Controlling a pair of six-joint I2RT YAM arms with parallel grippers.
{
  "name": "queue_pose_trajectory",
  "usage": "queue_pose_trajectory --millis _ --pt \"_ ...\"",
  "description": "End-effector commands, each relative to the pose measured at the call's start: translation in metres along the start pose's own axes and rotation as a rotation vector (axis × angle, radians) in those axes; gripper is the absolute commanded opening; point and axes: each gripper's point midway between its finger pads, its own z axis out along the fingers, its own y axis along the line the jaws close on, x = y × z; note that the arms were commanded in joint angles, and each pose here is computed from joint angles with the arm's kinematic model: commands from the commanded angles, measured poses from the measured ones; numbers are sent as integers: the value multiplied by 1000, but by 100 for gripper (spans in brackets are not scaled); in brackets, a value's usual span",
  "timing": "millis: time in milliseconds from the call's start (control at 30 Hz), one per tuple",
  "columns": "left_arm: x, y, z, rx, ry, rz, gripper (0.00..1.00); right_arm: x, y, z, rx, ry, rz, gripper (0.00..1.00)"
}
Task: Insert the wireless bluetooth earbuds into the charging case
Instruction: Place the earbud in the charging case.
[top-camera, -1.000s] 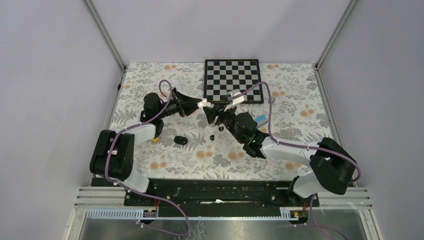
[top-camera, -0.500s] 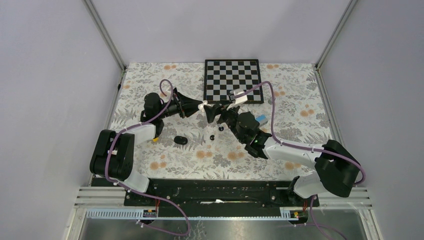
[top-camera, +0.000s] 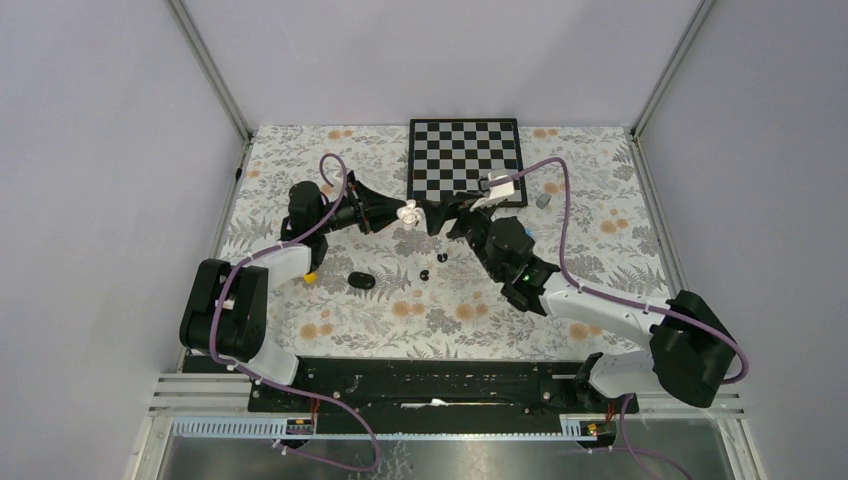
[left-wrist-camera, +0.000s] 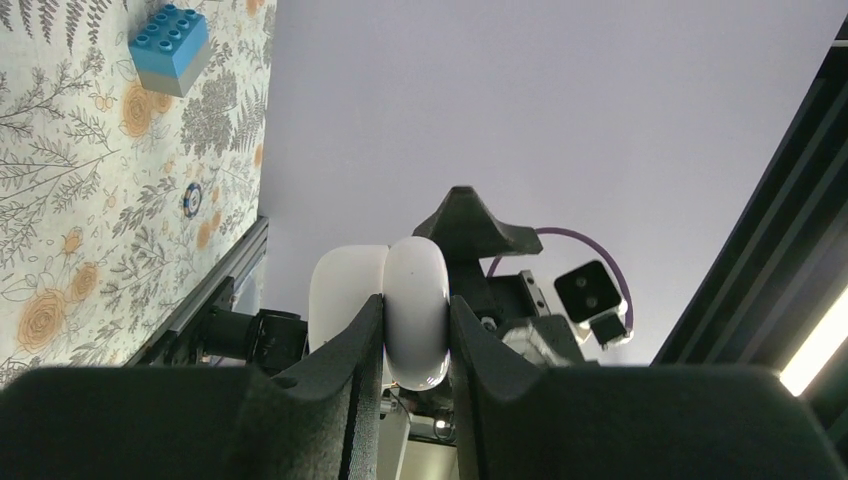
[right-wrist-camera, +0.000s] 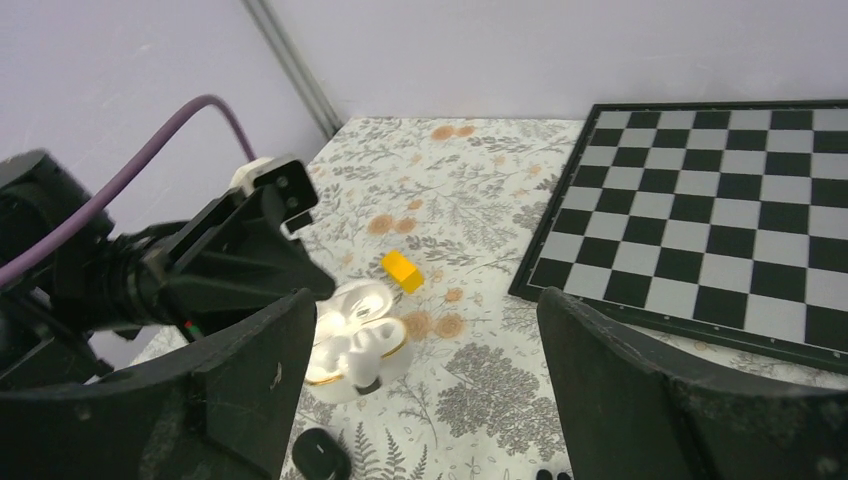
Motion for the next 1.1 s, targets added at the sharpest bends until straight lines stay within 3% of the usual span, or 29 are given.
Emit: queue_pose_trajectory --millis 0,167,367,500,600,733,1067 --pt "2 -14 2 26 19 80 0 -32 -11 2 14 -38 122 87" --pt "0 -12 2 22 14 72 0 -30 -11 -5 -38 11 150 84" --pt "-1 -11 3 27 16 60 0 -13 12 -22 -182 120 147 66" --pt "-2 -13 4 32 16 59 0 2 29 -30 -269 218 172 71" --pt "-2 -13 4 31 15 60 0 11 21 -26 -168 279 281 70" --pt "-2 -12 3 31 9 59 0 12 16 -21 -103 282 355 66" --pt "-1 -13 2 30 11 60 0 27 30 -3 -148 324 384 67"
